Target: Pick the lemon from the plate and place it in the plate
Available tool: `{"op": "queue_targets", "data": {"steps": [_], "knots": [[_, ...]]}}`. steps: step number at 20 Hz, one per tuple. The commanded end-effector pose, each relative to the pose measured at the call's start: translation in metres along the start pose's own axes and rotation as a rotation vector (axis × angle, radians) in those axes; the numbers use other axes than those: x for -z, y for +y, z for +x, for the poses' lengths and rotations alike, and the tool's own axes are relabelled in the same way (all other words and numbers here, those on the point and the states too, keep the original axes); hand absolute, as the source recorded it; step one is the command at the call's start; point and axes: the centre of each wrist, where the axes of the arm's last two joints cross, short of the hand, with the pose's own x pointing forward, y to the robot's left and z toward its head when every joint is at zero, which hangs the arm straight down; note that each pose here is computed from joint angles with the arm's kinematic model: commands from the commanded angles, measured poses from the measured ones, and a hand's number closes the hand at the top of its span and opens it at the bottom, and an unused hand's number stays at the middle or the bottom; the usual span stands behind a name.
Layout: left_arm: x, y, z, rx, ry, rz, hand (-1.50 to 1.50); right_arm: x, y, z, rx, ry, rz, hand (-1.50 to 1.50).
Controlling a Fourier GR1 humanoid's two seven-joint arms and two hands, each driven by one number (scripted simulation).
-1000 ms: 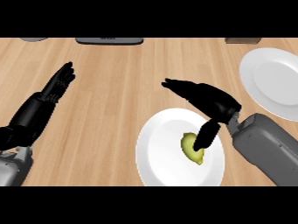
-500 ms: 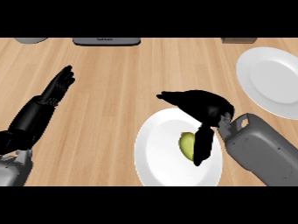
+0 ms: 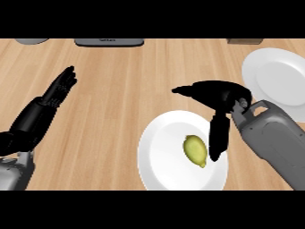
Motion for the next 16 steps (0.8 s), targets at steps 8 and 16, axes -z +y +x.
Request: {"op": "queue_targets", "data": {"steps": [8, 16], "knots": [[-0.002, -0.005, -0.002, 0.002, -0.013, -0.006, 0.0, 0.017, -0.025, -0.007, 0.035, 0.045, 0.075, -1.5], [0.008, 0.01, -0.004, -0.005, -0.01, -0.007, 0.0, 0.033, -0.003, -0.009, -0.028, 0.052, 0.154, -1.5]]}}
